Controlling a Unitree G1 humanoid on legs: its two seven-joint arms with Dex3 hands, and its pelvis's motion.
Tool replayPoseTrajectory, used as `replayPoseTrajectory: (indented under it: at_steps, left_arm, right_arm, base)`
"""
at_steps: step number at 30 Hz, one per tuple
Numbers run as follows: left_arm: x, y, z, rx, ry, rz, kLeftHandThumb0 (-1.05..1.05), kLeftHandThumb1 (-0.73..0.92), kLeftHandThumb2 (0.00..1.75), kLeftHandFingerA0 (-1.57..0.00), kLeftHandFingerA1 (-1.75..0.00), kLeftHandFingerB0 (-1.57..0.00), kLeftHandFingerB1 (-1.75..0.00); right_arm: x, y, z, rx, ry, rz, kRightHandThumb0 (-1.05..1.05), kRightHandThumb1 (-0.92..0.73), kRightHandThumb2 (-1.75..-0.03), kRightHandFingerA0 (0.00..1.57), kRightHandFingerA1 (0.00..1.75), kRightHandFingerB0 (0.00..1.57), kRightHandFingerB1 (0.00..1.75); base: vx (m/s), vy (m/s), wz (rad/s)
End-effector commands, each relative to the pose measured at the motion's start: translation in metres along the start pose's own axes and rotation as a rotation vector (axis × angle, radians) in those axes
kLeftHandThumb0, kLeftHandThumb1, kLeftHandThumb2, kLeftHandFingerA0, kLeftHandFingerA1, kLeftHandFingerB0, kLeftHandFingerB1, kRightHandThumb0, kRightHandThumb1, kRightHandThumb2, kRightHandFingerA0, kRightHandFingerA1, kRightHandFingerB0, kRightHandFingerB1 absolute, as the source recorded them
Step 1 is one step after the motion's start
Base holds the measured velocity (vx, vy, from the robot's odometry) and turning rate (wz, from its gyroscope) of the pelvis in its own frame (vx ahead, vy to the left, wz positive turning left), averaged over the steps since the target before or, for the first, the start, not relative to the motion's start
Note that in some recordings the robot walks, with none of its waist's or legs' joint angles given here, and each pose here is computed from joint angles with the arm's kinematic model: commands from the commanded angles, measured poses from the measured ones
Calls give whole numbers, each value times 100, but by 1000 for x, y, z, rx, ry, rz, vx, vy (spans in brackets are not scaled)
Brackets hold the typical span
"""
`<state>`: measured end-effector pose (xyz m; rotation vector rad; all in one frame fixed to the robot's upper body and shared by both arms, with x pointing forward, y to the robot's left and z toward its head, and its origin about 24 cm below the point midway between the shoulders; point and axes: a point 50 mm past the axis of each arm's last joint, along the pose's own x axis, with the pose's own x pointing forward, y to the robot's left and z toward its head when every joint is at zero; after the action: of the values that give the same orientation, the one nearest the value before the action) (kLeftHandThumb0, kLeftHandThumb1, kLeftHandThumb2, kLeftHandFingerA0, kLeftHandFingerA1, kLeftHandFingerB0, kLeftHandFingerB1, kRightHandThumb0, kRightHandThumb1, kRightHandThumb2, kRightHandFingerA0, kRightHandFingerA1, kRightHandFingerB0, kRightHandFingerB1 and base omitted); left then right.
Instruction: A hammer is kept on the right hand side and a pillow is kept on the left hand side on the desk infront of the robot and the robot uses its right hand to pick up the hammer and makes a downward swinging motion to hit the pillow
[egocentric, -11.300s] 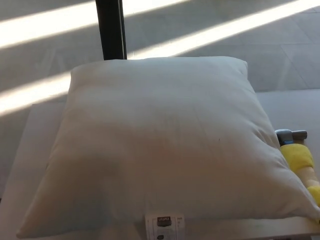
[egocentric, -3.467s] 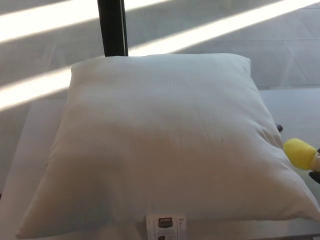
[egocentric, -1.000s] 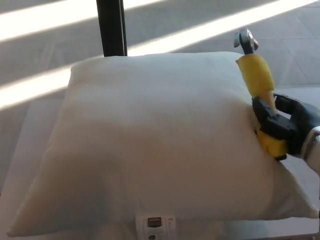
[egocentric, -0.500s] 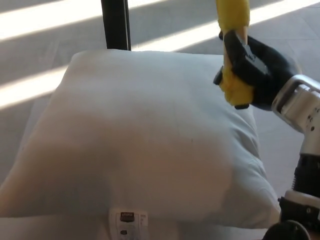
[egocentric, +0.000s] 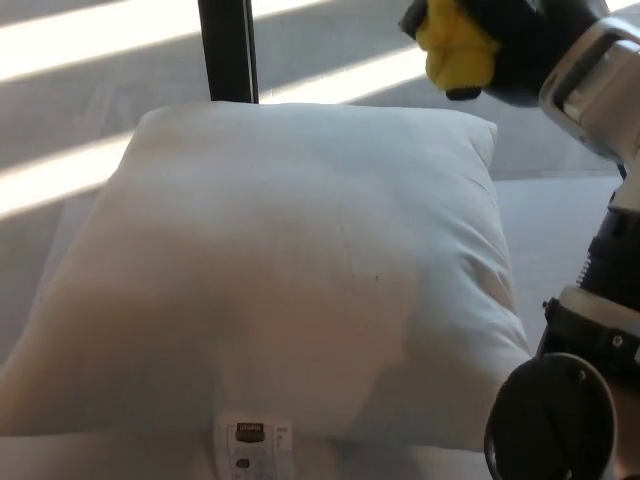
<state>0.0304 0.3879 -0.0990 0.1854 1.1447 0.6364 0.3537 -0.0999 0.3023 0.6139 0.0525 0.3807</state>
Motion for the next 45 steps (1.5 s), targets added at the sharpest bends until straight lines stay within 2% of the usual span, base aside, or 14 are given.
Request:
replayPoseTrajectory:
  at_steps: [1, 5, 11, 17, 21, 24, 25, 28, 38, 39, 40, 41, 42, 45]
  left_arm:
    - [-1, 3, -2, -12, -10, -4, -63, 63, 59, -76, -61, -71, -52]
    - [-1, 2, -2, -2, -13, -9, -65, 62, 59, -78, -63, -72, -51]
    - [-1, 3, -1, -2, -12, 3, -63, 63, 59, -78, -64, -74, -52]
    - [0, 4, 6, -13, -26, 0, -60, 64, 59, -75, -62, -70, -52]
    - [1, 4, 7, 2, -27, 7, -61, 64, 59, -81, -64, -75, -51]
    - [1, 5, 10, -18, -24, 9, -60, 64, 59, -79, -62, -73, -51]
    - [1, 5, 11, -9, -23, 8, -61, 64, 59, -78, -63, -72, -50]
    - [2, 6, 14, -1, -29, 18, -61, 63, 59, -79, -61, -74, -50]
    - [2, 7, 14, -23, -39, 14, -64, 63, 59, -82, -63, -74, -50]
    - [2, 7, 15, -24, -41, 13, -63, 63, 59, -81, -65, -74, -51]
    - [2, 7, 16, -28, -42, 12, -62, 63, 59, -80, -65, -74, -51]
    - [2, 7, 17, -32, -43, 10, -62, 63, 59, -80, -65, -74, -51]
    - [2, 7, 17, -22, -48, 6, -63, 64, 59, -80, -64, -74, -51]
    - [2, 7, 19, -18, -54, 8, -63, 63, 59, -79, -63, -74, -52]
  right_arm:
    - [-9, 121, 9, 118, 28, 396, -40, -80, -80, 101, 175, 65, 175]
    - [-7, 126, 8, 164, 48, 438, -41, -81, -81, 101, 175, 68, 175]
    - [-5, 121, -1, 200, 61, 433, -37, -68, -111, 103, 175, 71, 175]
    - [-2, 103, -37, 194, 154, 319, -39, -78, -90, 102, 175, 69, 175]
    - [2, 83, -77, 230, 277, 210, -35, -65, -119, 109, 175, 79, 175]
    - [2, 72, -97, 197, 322, 164, -38, -71, -110, 109, 175, 83, 175]
    - [2, 59, -117, 280, 394, 110, -43, -81, -95, 110, 175, 82, 175]
    - [-2, 42, -142, 298, 458, 29, -38, -75, -101, 109, 175, 78, 170]
    - [-43, -19, -239, 338, 696, -218, -47, -92, -81, 108, 175, 70, 175]
    - [-46, -22, -246, 340, 708, -247, -53, -92, -81, 108, 175, 71, 167]
    - [-51, -25, -255, 355, 735, -284, -73, -76, -109, 131, 157, 86, 130]
    - [-56, -28, -262, 370, 764, -302, -73, -76, -109, 131, 157, 86, 130]
    - [-59, -30, -268, 386, 787, -314, -59, -92, -80, 113, 175, 78, 165]
    - [-69, -32, -282, 416, 832, -354, -47, -92, -79, 113, 175, 76, 168]
  base:
    - [0, 0, 0]
    - [0, 0, 0]
    - [0, 0, 0]
    - [0, 0, 0]
    - [0, 0, 0]
    - [0, 0, 0]
    - [0, 0, 0]
    - [0, 0, 0]
    - [0, 0, 0]
    - [0, 0, 0]
    - [0, 0, 0]
    - [0, 0, 0]
    - [0, 0, 0]
    - [0, 0, 0]
